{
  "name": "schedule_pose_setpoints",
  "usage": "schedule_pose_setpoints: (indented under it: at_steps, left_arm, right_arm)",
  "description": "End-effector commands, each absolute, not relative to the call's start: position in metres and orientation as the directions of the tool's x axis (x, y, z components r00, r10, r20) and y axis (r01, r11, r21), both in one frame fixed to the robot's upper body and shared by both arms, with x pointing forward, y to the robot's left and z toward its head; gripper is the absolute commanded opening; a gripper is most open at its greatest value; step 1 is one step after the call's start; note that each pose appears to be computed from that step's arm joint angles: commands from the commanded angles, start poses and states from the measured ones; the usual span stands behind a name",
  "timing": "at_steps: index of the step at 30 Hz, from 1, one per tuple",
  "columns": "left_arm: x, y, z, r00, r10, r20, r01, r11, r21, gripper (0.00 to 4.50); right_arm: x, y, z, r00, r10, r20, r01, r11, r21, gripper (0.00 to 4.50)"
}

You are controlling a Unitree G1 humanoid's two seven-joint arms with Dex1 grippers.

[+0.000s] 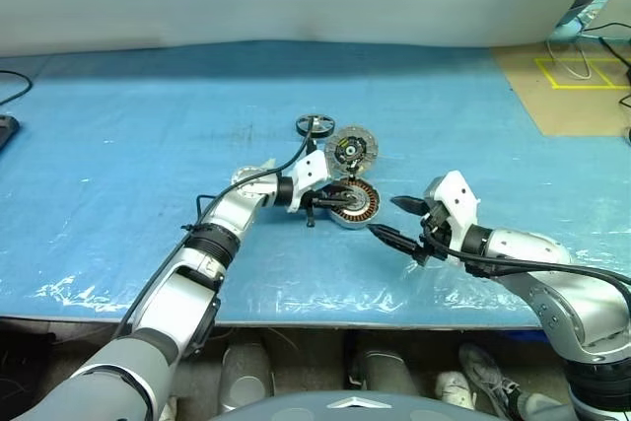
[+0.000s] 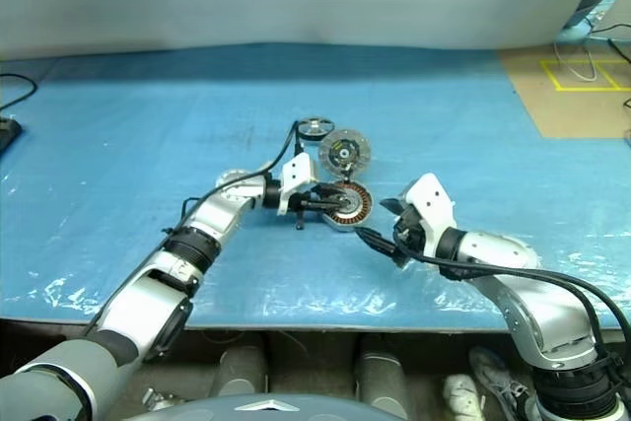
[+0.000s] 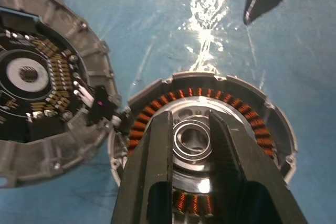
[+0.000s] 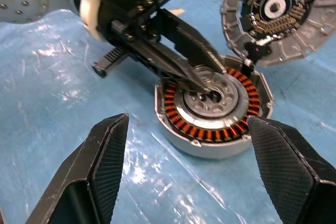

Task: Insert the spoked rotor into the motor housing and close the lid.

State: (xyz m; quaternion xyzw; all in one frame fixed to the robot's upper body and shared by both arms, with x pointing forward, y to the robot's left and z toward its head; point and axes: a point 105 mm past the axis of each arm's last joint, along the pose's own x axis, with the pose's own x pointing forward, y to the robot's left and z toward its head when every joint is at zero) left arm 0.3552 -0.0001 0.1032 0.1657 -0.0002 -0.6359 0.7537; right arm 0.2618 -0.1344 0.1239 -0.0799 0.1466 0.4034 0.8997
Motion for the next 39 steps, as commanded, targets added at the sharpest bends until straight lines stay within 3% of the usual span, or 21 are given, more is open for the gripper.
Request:
schedule_pose_setpoints:
  at_steps: [1, 39]
  left_arm:
    - [0.355, -0.007, 0.115, 0.178, -0.967, -0.18, 0.948, 0.119, 0.294, 0.69]
    - [0.352, -0.004, 0.082, 0.177, -0.943, -0.281, 0.96, 0.103, 0.26, 0.69]
  right_arm:
    - [0.264, -0.134, 0.13, 0.642, 0.698, -0.316, -0.75, 0.658, -0.07, 3.82]
    - [0.272, -0.14, 0.123, 0.678, 0.647, -0.348, -0.711, 0.698, -0.087, 3.82]
